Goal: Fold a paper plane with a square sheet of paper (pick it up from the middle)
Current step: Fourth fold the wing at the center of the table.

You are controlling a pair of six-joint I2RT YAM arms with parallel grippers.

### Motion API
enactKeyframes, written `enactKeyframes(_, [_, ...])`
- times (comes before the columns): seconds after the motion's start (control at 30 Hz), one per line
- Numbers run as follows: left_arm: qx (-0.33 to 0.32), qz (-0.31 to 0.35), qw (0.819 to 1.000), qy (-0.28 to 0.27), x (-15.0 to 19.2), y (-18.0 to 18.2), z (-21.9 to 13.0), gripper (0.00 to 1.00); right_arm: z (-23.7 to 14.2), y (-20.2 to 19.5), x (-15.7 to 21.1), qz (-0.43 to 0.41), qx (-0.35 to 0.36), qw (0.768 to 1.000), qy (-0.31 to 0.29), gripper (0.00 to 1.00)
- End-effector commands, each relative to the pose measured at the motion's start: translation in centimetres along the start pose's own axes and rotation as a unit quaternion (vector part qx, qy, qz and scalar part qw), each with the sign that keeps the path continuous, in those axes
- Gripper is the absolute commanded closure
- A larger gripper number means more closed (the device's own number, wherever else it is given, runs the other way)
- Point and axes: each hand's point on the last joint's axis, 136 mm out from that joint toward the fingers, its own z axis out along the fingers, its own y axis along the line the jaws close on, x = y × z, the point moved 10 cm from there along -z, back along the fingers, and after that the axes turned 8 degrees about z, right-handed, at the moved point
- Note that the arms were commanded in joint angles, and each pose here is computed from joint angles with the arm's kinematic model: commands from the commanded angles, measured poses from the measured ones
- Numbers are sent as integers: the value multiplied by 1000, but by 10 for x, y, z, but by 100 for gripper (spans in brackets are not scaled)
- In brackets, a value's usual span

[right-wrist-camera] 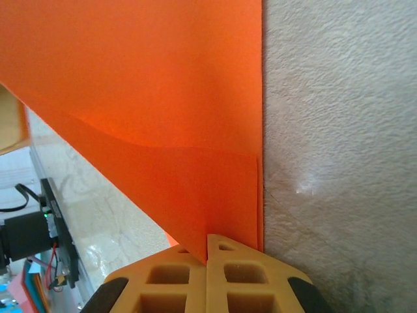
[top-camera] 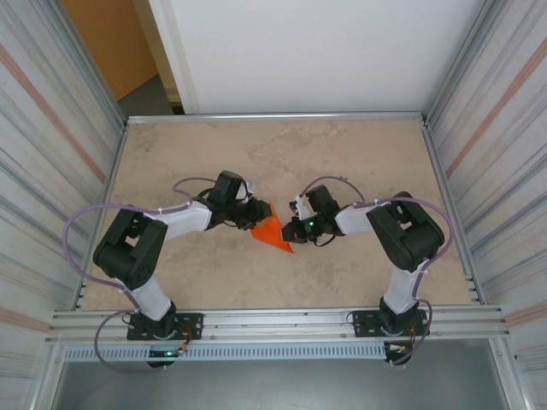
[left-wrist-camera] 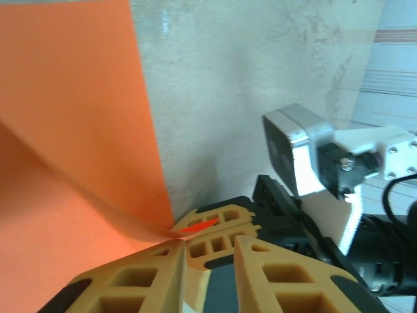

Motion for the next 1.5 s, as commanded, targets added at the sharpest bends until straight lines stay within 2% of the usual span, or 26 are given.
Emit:
enactKeyframes(0.0, [40,22,999,10,-6,-5,5,78,1,-2,-3,23,-6,1000,10,95])
enactKeyframes(0.17, [44,19,999,21,-8,-1,14,84,0,-3,-3,28,-7,1000,10,94])
enactKeyframes(0.47, [40,16,999,28,-10,7,23,88,-1,-4,-3,32,-3,999,9,92])
enactKeyframes(0.87, [37,11,999,35,-17,12,31,90,-4,-3,-3,32,-2,999,7,88])
enactKeyframes(1.07, [31,15,999,32,-19,11,31,91,-14,5,-4,29,5,999,-14,79])
enactKeyframes(1.47, [24,10,999,36,-19,14,33,92,-26,12,8,19,-1,1000,8,78])
